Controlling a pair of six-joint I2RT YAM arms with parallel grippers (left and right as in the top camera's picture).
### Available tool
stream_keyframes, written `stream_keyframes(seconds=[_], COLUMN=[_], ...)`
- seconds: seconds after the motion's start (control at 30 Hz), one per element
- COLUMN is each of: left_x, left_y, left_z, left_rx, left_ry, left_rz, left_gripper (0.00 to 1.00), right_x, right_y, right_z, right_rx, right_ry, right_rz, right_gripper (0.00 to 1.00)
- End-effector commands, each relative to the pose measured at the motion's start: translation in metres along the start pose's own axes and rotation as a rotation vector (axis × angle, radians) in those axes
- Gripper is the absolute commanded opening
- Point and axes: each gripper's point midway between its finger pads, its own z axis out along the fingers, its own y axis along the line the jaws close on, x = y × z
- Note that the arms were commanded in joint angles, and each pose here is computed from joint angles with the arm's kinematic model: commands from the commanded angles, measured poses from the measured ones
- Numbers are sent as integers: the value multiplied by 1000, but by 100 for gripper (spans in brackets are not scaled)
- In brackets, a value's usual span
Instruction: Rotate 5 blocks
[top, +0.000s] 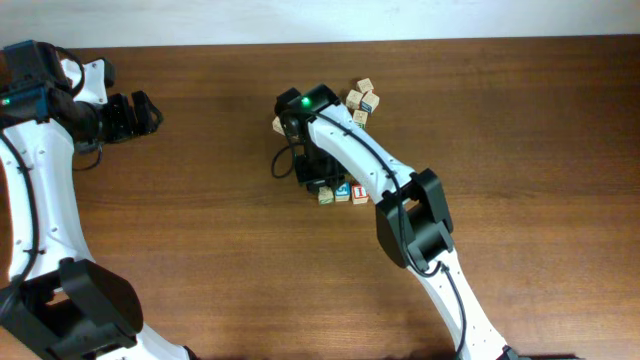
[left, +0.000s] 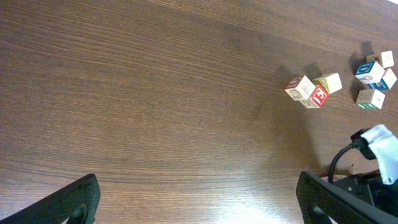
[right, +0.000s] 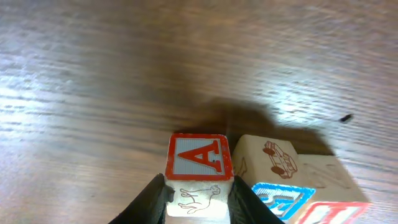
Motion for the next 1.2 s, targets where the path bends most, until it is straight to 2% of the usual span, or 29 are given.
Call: stream_keyframes(seconds=[0.0, 0.27, 0.4, 0.5, 0.67, 0.83, 1.0, 1.17], left_x=[-6, -6, -6, -6, -6, -6, -6, -6], left_y=[-4, -4, -4, -4, -5, -4, -4, -4], left_z=[-4, -4, -4, -4, -4, -4, -4, -4], left_rx=[11, 11, 11, 11, 11, 11, 11, 11], left_ry=[-18, -18, -18, -18, -18, -18, -18, -18], left_rz=[0, 0, 0, 0, 0, 0, 0, 0], left_gripper=[99, 99, 99, 99, 99, 99, 99, 99], right_x=[-6, -3, -7, -14, -38, -87, -121, -131], right_y=[-20, -17, -21, -23, -28, -33, -70, -109], right_z=[16, 15, 11, 3, -30, -64, -68, -69], right_rx=[51, 6, -4, -27, -83, -75, 19, 31], right_ry=[19, 43, 30, 7, -102, -345, -482, -501], right_rz=[34, 46, 57, 69, 87, 48, 237, 358], right_gripper=[30, 30, 49, 50, 50, 49, 50, 50])
